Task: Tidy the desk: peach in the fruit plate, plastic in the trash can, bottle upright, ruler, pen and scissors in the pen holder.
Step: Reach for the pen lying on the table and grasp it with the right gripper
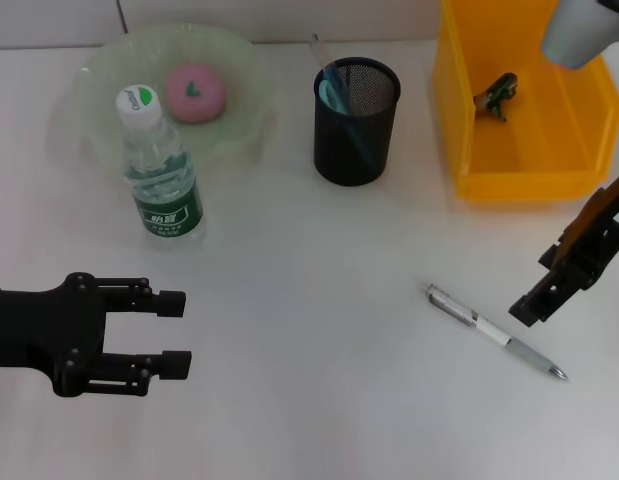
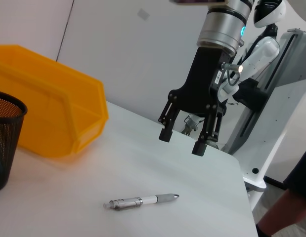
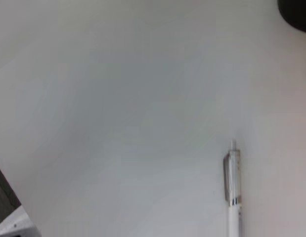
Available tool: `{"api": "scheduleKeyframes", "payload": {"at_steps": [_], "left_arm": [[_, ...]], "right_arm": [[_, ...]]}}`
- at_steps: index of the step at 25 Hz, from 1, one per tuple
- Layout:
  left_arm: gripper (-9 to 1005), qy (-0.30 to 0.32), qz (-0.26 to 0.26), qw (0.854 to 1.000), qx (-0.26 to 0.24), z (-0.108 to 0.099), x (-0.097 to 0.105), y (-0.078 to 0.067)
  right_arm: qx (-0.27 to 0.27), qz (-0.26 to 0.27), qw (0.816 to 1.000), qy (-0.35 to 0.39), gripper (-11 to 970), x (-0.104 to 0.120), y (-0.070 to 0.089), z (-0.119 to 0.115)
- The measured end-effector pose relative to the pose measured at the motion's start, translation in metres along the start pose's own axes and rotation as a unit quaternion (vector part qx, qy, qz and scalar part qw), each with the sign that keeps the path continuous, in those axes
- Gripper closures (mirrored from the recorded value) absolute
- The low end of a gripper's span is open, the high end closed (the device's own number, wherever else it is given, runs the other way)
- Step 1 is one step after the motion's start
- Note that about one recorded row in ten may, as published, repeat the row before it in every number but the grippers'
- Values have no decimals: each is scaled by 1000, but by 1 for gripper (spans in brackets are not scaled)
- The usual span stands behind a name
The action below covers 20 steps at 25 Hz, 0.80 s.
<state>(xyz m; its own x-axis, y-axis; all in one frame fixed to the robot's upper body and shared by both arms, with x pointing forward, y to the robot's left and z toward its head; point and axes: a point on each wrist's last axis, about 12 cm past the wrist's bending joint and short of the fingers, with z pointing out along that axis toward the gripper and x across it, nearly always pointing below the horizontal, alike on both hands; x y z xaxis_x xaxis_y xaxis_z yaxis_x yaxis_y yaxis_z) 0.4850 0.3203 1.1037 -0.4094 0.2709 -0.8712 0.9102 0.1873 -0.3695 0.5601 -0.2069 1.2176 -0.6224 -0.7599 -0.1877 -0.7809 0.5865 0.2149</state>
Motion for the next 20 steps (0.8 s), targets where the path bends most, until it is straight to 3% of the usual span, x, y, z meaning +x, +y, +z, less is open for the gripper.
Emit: {"api": "scheduleKeyframes", "payload": {"at_steps": [14,20], "left_arm": [[271,4,7,1000,-1,-2,0,-1],[270,14,7,1000,0,-1,0,0]], "right_arm": [[12,23,998,63,198,-3,16,19],[30,39,998,43,203,2,7,30]]}}
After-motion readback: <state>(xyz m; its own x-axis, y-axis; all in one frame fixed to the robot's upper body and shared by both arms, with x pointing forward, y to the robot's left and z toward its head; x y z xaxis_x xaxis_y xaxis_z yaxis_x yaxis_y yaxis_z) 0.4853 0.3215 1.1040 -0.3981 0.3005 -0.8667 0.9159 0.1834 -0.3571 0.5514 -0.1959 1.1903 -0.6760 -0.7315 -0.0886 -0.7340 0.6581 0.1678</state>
